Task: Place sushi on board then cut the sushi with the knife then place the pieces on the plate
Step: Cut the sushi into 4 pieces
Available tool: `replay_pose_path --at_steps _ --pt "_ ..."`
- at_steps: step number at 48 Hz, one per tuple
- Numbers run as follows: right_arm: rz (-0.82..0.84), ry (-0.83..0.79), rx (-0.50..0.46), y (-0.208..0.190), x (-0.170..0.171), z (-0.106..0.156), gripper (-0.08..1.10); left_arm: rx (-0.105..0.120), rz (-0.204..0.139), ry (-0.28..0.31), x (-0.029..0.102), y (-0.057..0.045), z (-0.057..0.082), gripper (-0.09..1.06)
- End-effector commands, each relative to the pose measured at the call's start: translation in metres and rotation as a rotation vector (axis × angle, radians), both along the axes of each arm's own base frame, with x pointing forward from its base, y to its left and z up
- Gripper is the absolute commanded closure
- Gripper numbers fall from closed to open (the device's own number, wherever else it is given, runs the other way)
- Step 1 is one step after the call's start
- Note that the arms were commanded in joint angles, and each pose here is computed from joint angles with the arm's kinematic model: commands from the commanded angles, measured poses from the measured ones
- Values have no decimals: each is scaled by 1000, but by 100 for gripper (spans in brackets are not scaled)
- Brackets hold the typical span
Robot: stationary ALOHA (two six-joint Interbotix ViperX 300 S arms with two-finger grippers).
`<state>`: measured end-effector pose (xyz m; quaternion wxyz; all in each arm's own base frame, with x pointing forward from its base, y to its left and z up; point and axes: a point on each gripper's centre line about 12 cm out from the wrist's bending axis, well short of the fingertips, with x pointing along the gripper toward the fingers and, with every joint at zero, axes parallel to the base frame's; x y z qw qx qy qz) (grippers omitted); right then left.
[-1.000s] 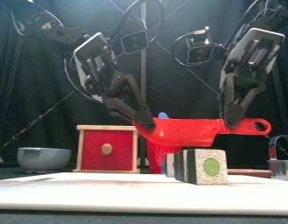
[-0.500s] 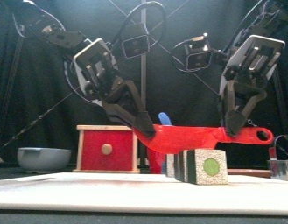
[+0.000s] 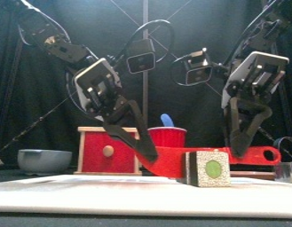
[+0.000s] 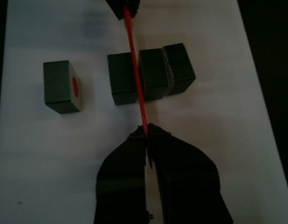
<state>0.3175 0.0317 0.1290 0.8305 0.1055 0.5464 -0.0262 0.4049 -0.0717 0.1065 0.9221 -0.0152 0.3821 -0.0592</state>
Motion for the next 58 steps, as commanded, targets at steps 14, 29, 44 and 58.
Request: replay_pose_path --at_steps 14,29,44,58 --pt "2 1 28 11 0 2 65 -21 -16 -10 2 -15 7 61" --pt "14 -20 31 14 1 11 65 -33 -18 -25 3 -19 13 61" --pt "34 -108 1 7 0 49 65 -36 -27 -65 0 -18 39 61" --pt "33 -163 24 11 -4 64 65 -43 -49 -78 1 -28 49 61"
